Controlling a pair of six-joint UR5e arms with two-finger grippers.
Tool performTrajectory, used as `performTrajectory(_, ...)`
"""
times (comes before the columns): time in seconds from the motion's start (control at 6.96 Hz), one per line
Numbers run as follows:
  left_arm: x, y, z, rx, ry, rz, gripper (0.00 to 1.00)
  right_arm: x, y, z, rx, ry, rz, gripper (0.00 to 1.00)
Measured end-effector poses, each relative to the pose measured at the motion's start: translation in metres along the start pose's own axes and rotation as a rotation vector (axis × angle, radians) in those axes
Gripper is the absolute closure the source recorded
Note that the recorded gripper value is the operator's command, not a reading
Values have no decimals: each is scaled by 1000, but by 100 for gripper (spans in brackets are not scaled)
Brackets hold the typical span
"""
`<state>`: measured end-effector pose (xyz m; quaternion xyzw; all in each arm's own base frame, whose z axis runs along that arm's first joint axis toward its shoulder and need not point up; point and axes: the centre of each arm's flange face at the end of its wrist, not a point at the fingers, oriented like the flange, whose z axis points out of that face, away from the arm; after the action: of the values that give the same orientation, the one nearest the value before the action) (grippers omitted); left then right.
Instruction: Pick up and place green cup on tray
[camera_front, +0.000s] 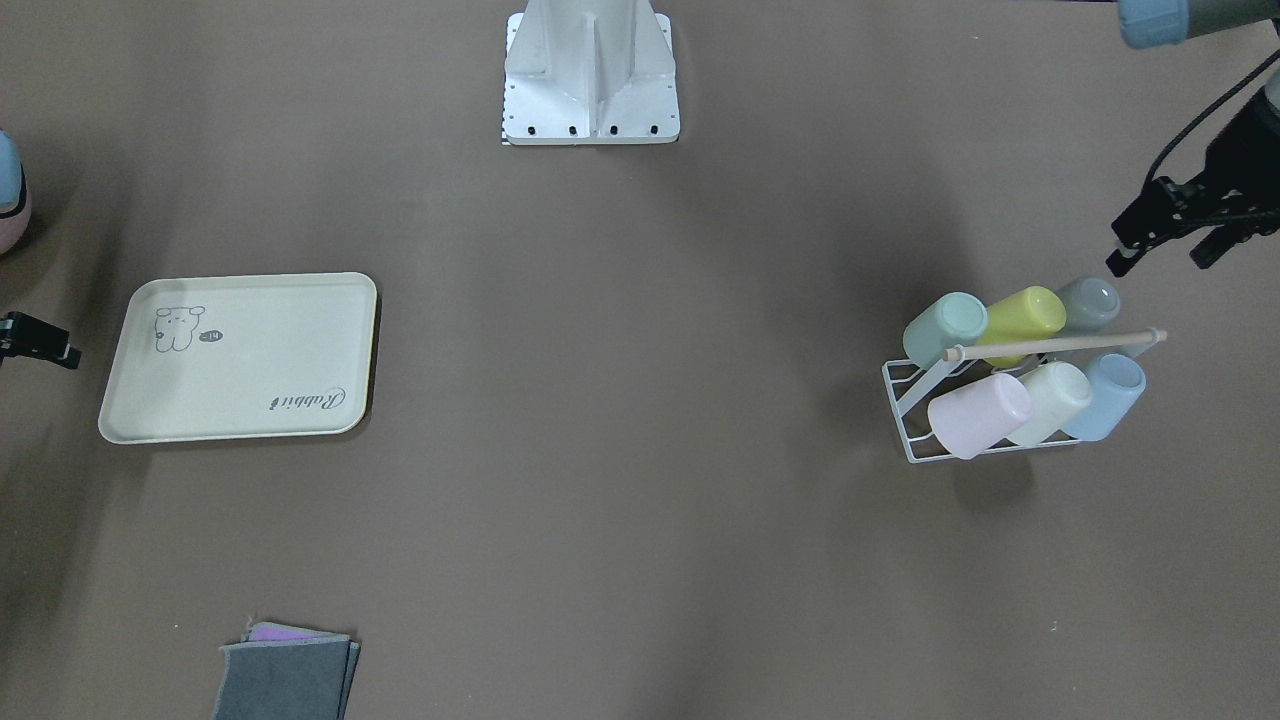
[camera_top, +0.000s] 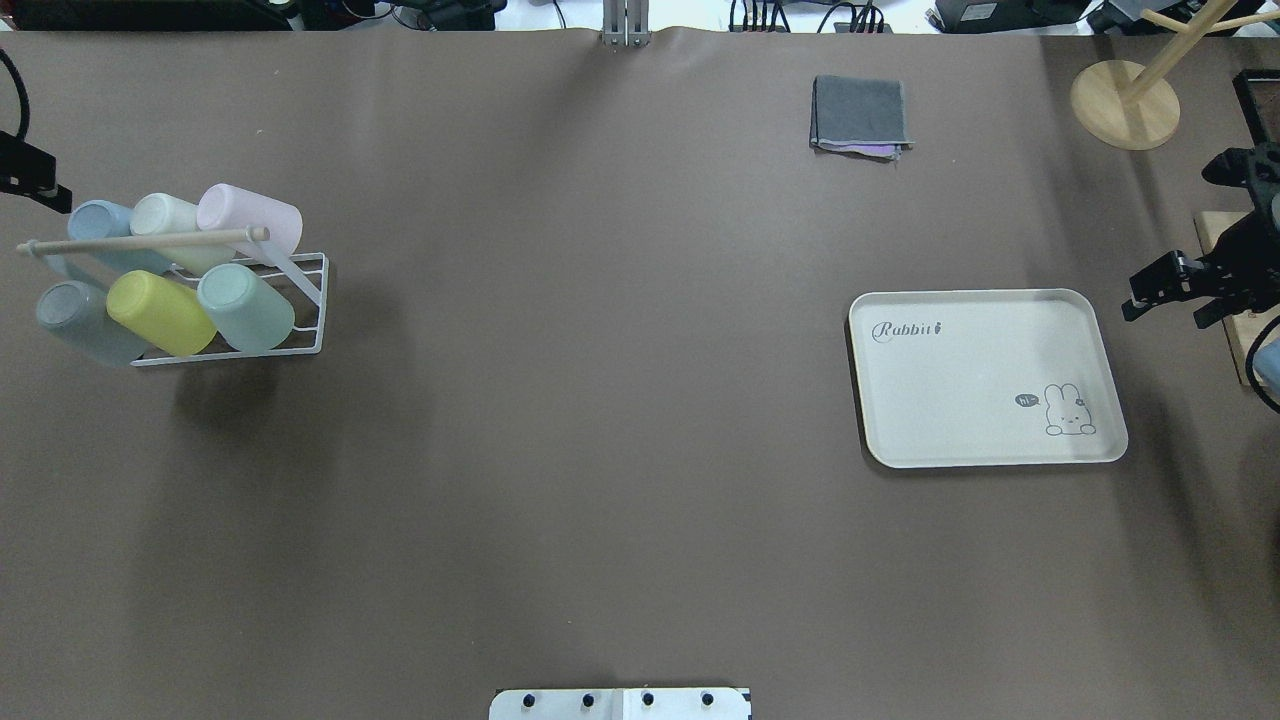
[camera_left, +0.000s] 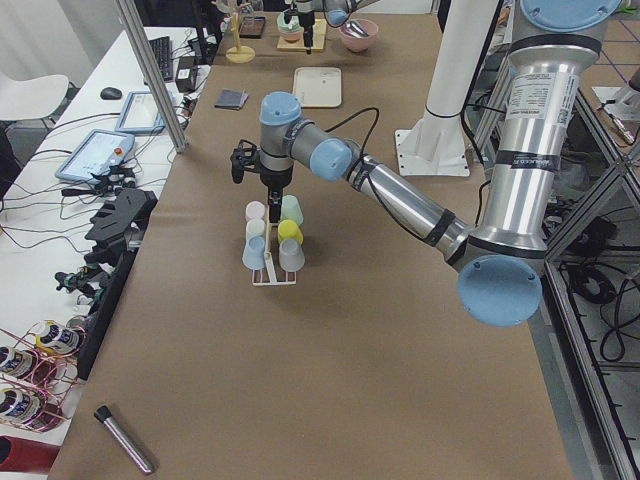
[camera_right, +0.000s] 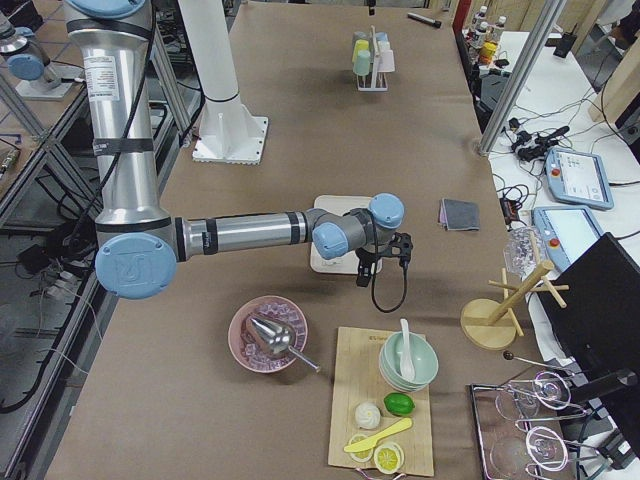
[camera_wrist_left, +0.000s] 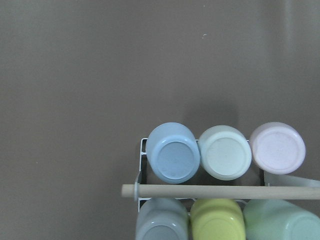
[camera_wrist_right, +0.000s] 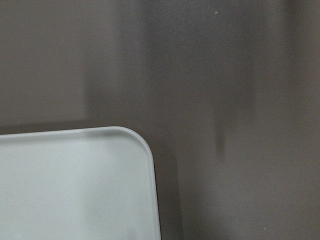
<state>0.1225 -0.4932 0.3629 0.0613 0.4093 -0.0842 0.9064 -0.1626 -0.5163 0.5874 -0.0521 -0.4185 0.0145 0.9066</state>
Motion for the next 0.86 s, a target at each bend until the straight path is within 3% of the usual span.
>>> performTrajectory(0.29,78,40,4,8,36,6,2,-10,-1,20,-15,-4,-15,10)
performTrajectory(0.57,140,82,31,47,13,25,2,-12,-4,33,-19,-8,-30,29)
performTrajectory(0.86,161,110,50,100,-26,57,2,-13,-5,36,-21,-10,-20,33)
